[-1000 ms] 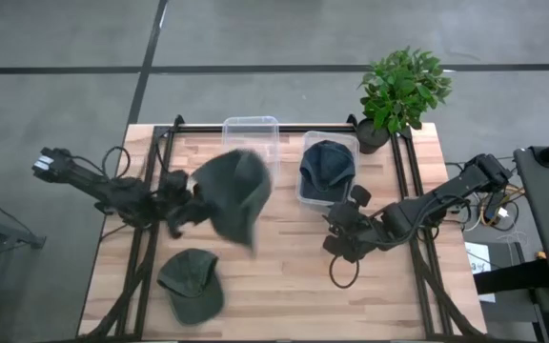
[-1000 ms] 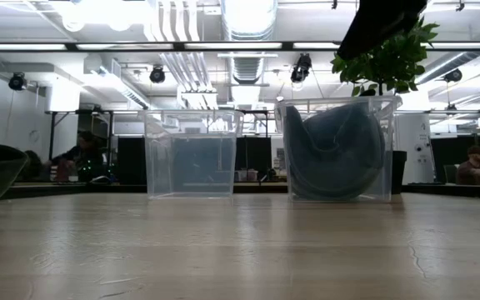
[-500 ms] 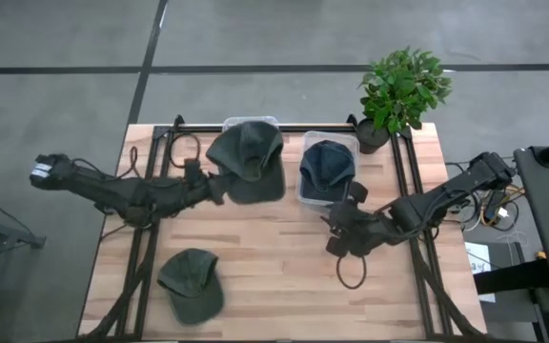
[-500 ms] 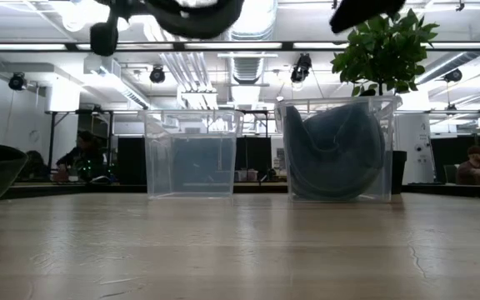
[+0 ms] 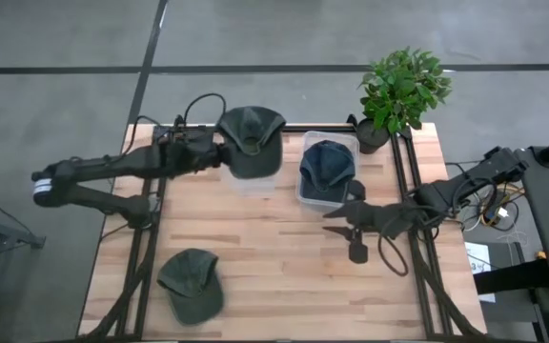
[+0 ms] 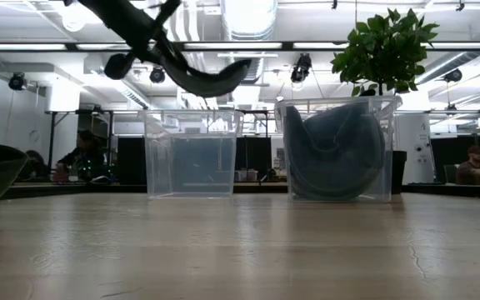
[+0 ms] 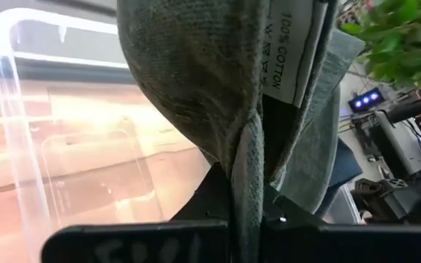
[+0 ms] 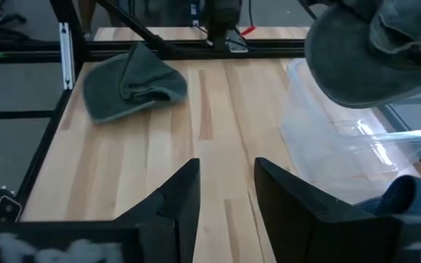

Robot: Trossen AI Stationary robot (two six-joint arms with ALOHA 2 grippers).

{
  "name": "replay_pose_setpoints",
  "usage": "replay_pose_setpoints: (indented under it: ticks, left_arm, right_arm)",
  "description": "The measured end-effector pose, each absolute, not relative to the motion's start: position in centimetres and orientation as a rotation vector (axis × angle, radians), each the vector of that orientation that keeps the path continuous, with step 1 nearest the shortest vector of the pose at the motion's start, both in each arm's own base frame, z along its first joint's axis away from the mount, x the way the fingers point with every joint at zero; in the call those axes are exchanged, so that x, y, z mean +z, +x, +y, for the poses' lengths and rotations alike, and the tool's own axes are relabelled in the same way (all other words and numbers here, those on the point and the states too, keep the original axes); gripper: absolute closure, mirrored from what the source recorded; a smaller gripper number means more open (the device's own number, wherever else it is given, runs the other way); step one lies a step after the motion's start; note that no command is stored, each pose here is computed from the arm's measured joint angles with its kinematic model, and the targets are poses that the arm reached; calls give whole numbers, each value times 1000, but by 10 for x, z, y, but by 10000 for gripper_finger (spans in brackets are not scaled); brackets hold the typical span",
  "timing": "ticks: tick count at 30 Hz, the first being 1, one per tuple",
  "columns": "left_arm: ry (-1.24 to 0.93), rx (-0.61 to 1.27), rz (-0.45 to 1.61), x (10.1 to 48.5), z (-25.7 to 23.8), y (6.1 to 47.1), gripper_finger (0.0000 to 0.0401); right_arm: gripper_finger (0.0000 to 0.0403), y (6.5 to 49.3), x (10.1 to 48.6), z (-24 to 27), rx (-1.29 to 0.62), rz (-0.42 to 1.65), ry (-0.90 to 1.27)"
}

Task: Pick & Place hat
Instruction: Put the right green cap into the left transparent bin

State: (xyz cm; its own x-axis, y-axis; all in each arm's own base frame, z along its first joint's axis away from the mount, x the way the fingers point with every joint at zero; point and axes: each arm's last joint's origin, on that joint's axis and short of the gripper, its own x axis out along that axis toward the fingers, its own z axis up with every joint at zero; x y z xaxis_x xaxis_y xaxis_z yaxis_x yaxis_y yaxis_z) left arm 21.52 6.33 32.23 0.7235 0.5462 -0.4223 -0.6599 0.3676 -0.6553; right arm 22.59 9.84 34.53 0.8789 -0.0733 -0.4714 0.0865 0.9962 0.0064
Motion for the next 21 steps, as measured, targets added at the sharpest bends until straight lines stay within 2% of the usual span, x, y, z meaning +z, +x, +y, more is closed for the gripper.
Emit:
replay_pose_setpoints:
  ticks: [8,21]
  left_arm:
    - [-935,826,230,304,92,225,397]
    - [-935,867,376,279,101,237,394]
  right_arm:
    - [277,225,331,98,-101,507,71]
    - [272,229,325,100,-111,527,104]
